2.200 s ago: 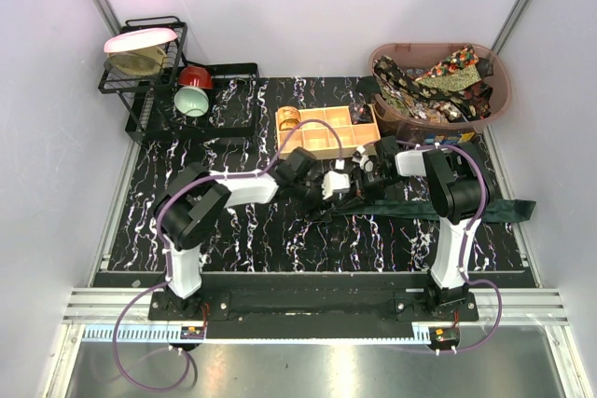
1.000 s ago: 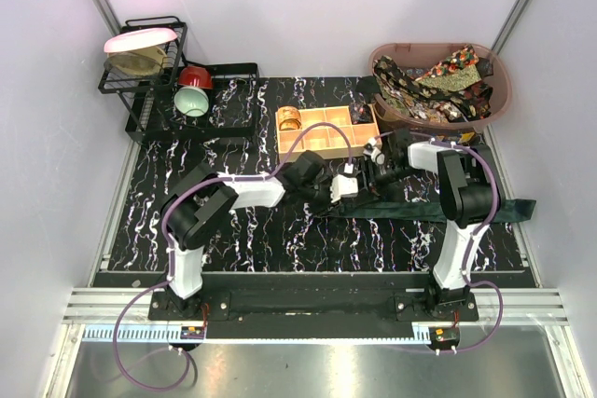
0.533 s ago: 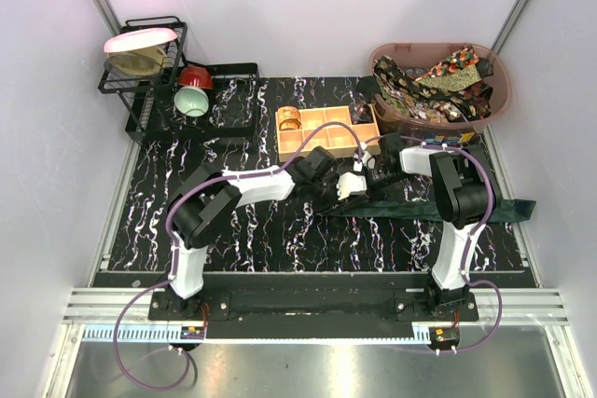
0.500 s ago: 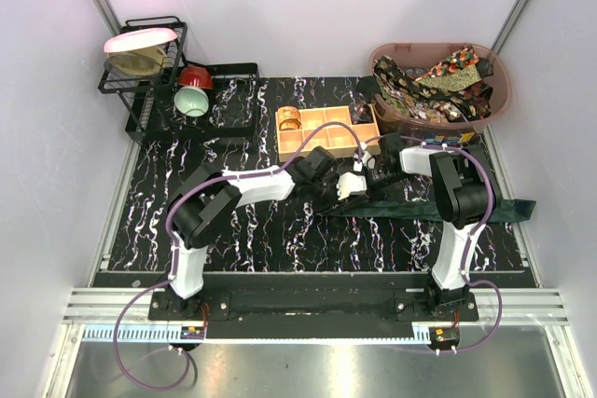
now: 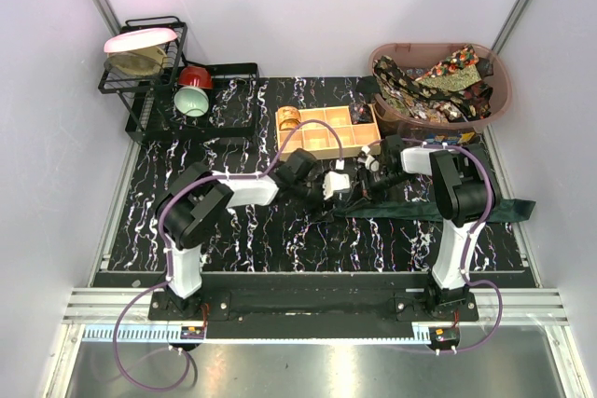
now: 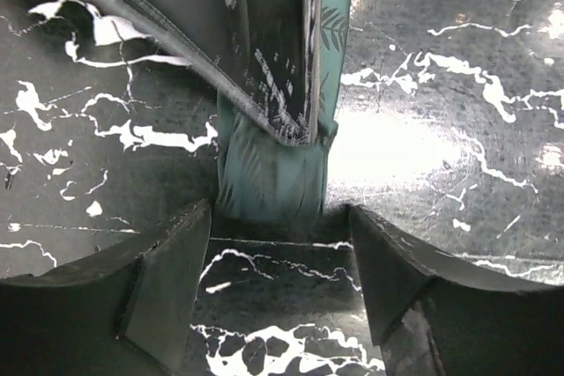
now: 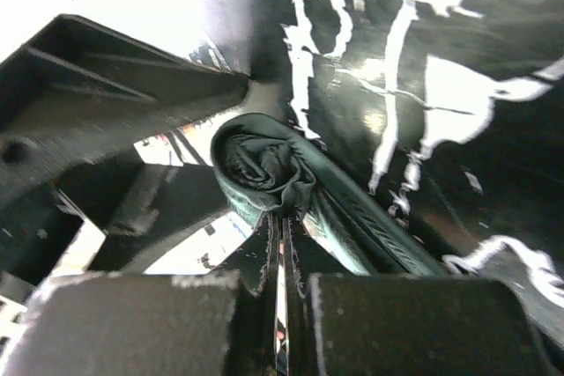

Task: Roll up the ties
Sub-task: Roll the tie at the center of the board.

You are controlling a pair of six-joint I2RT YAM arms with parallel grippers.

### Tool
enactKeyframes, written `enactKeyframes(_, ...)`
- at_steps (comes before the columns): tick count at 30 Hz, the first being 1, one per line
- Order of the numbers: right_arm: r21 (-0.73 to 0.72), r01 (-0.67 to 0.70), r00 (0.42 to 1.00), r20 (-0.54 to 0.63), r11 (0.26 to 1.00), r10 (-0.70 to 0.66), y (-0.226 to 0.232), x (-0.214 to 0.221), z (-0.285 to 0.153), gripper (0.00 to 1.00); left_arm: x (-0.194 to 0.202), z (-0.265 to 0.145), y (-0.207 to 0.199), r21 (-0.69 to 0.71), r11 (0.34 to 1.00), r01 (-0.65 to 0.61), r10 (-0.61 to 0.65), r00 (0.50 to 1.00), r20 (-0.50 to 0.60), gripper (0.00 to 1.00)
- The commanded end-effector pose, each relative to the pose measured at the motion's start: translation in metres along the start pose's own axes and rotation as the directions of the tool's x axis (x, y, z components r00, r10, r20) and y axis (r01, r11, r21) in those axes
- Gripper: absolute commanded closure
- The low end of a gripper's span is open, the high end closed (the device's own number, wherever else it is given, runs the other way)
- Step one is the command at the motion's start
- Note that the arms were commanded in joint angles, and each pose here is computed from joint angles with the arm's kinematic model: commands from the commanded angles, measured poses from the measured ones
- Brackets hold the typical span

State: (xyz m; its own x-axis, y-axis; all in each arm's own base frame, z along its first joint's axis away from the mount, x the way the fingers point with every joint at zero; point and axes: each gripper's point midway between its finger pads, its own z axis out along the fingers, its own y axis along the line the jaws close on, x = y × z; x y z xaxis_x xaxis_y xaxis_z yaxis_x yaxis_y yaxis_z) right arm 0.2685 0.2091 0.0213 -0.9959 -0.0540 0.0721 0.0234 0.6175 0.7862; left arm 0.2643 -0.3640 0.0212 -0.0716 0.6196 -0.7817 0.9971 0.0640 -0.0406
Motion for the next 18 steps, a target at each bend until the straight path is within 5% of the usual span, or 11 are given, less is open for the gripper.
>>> enactKeyframes(1,0.163,-0.017,1.0,0.003,0.986,0.017,-0.042,0.001,0.002,1.0,-0.029,-0.007,0.004,0.032,0.999,-0.032,0.025,0.979,0.2,0.27)
enactKeyframes(5,0.218,-0.044,0.999,0.001,0.975,0.045,-0.055,0.001,0.0,1.0,-0.041,-0.003,0.003,0.067,0.995,-0.072,0.05,0.956,0.29,0.24)
enactKeyframes(14,0.253,-0.063,0.998,-0.014,0.965,0.069,-0.065,0.001,-0.001,1.0,-0.041,0.012,-0.006,0.101,0.987,-0.124,0.088,0.948,0.305,0.25)
enactKeyframes(18,0.234,-0.07,0.996,-0.029,0.97,0.079,-0.064,0.002,0.003,1.0,-0.045,0.02,-0.004,0.09,0.989,-0.114,0.084,0.953,0.292,0.39)
